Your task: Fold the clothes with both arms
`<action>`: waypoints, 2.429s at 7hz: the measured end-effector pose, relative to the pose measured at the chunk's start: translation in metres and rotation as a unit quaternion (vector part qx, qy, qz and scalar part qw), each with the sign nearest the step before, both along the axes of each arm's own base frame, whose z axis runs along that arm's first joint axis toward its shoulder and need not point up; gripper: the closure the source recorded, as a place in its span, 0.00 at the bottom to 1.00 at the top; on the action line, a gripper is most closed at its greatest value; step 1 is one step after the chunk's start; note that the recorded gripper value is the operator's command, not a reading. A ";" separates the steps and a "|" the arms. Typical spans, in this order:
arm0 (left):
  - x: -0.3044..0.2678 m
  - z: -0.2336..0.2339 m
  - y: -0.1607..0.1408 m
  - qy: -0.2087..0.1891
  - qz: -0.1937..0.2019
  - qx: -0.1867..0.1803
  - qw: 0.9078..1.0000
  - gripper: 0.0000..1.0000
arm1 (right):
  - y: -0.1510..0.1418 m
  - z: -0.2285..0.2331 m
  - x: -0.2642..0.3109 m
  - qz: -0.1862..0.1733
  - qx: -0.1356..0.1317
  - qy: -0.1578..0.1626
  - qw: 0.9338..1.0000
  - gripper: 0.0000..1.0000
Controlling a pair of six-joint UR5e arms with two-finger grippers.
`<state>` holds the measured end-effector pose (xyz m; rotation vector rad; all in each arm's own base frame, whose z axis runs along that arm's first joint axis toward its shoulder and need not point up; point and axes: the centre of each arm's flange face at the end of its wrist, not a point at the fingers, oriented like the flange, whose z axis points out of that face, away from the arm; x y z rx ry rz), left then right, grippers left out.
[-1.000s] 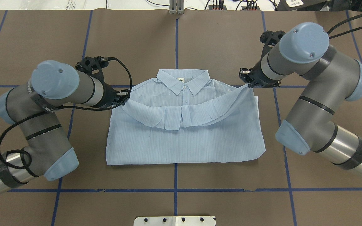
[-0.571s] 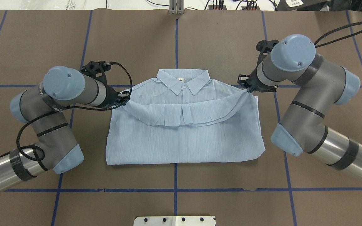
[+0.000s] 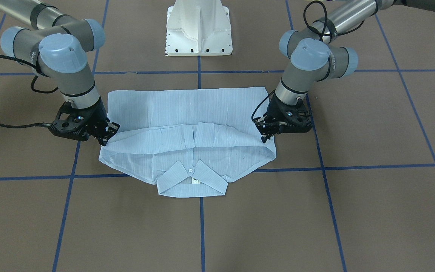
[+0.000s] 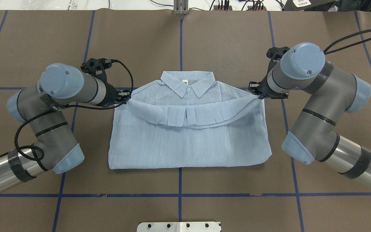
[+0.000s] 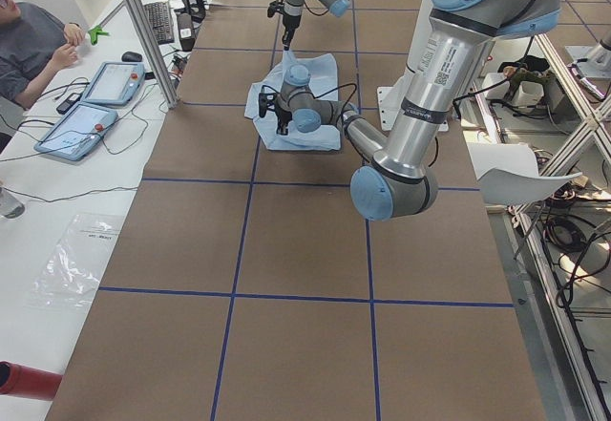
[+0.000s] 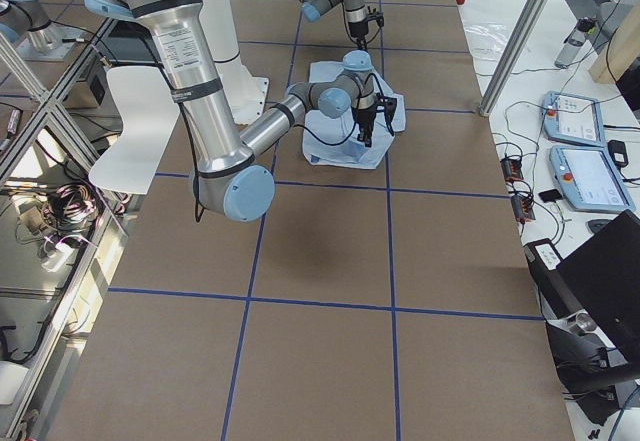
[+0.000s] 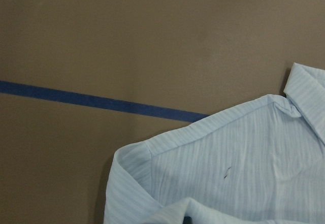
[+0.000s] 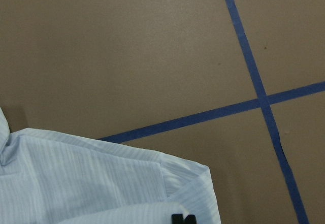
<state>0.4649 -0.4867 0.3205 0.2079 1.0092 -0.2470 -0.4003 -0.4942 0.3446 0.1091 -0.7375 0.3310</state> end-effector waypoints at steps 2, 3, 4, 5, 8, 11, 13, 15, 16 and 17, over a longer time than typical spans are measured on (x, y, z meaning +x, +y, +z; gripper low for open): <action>-0.004 0.000 -0.002 -0.001 -0.002 0.002 1.000 0.00 | 0.000 0.003 -0.001 0.001 0.001 0.004 1.000 0.00; -0.007 -0.002 -0.001 -0.001 0.004 0.012 1.000 0.00 | 0.000 0.001 -0.003 0.002 0.005 0.007 1.000 0.00; -0.014 -0.010 0.002 0.001 0.017 0.033 0.999 0.00 | 0.000 -0.002 -0.002 -0.004 0.010 0.008 1.000 0.00; -0.027 -0.014 0.007 0.005 0.040 0.053 0.998 0.00 | -0.005 -0.005 0.007 -0.018 0.019 0.005 1.000 0.00; -0.043 0.005 0.049 0.015 0.091 0.044 0.995 0.00 | -0.019 -0.003 0.040 -0.057 0.031 -0.007 0.998 0.00; 0.005 0.017 0.108 0.015 0.097 -0.005 0.995 0.00 | -0.020 -0.006 0.041 -0.060 0.037 -0.009 0.997 0.00; 0.011 0.028 0.131 0.009 0.107 -0.015 0.994 0.06 | -0.020 -0.006 0.042 -0.059 0.038 -0.010 0.997 0.00; 0.018 0.032 0.153 0.009 0.114 -0.029 0.993 0.53 | -0.020 -0.005 0.042 -0.058 0.038 -0.009 0.998 0.00; 0.024 0.031 0.163 0.009 0.113 -0.036 0.993 0.75 | -0.019 -0.005 0.042 -0.057 0.038 -0.009 0.998 0.00; 0.027 0.030 0.167 0.010 0.113 -0.038 0.993 1.00 | -0.019 -0.005 0.042 -0.057 0.039 -0.009 0.998 0.00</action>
